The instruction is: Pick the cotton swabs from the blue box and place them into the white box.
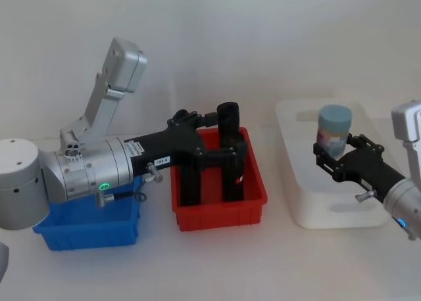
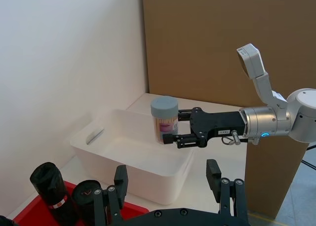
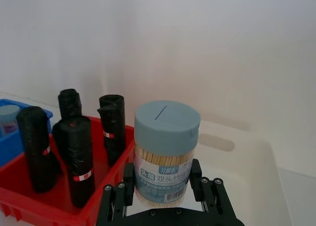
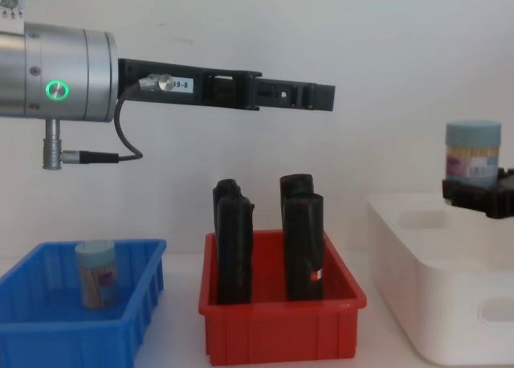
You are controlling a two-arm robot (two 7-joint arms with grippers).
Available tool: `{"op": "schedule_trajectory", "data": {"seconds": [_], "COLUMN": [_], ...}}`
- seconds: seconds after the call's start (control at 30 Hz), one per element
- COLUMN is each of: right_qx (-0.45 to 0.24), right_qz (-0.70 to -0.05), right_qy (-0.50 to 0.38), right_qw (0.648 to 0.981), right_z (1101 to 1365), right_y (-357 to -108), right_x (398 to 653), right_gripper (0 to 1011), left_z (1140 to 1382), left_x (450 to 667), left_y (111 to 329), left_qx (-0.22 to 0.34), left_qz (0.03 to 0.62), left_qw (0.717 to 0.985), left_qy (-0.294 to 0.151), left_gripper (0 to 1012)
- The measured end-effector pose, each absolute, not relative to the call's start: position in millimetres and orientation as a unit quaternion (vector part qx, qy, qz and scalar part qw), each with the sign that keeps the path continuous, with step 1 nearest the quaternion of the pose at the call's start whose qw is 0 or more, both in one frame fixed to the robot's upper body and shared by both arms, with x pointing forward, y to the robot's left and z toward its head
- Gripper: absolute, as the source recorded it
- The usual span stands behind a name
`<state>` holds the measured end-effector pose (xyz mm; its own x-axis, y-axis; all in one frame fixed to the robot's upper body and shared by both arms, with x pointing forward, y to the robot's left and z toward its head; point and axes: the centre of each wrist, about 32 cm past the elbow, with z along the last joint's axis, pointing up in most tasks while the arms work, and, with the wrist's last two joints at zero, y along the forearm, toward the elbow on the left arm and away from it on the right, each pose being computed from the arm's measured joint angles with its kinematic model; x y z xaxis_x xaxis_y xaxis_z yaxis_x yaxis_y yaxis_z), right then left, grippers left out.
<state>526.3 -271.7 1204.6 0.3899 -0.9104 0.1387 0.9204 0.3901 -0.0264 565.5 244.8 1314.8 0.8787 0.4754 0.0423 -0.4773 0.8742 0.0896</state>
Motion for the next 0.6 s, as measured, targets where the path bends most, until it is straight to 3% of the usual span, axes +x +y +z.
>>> {"op": "schedule_trajectory", "data": {"seconds": [0.47,0.6], "right_qx": [-0.081,-0.088], "right_qz": [-0.588,-0.591], "right_qy": [0.001,0.009], "right_qw": [0.805,0.802], "right_z": [1182.4,1178.1], "right_y": [-286.3,-287.4], "right_x": [562.8,570.0], "right_gripper": [660,759], "left_z": [1314.8,1314.8], "left_x": [565.5,565.5], "left_y": [244.8,244.8], "left_qx": [0.049,0.049], "left_qz": [0.246,0.246], "left_qw": [0.968,0.968], "left_qy": [-0.009,-0.009], "left_gripper": [1004,1003]}}
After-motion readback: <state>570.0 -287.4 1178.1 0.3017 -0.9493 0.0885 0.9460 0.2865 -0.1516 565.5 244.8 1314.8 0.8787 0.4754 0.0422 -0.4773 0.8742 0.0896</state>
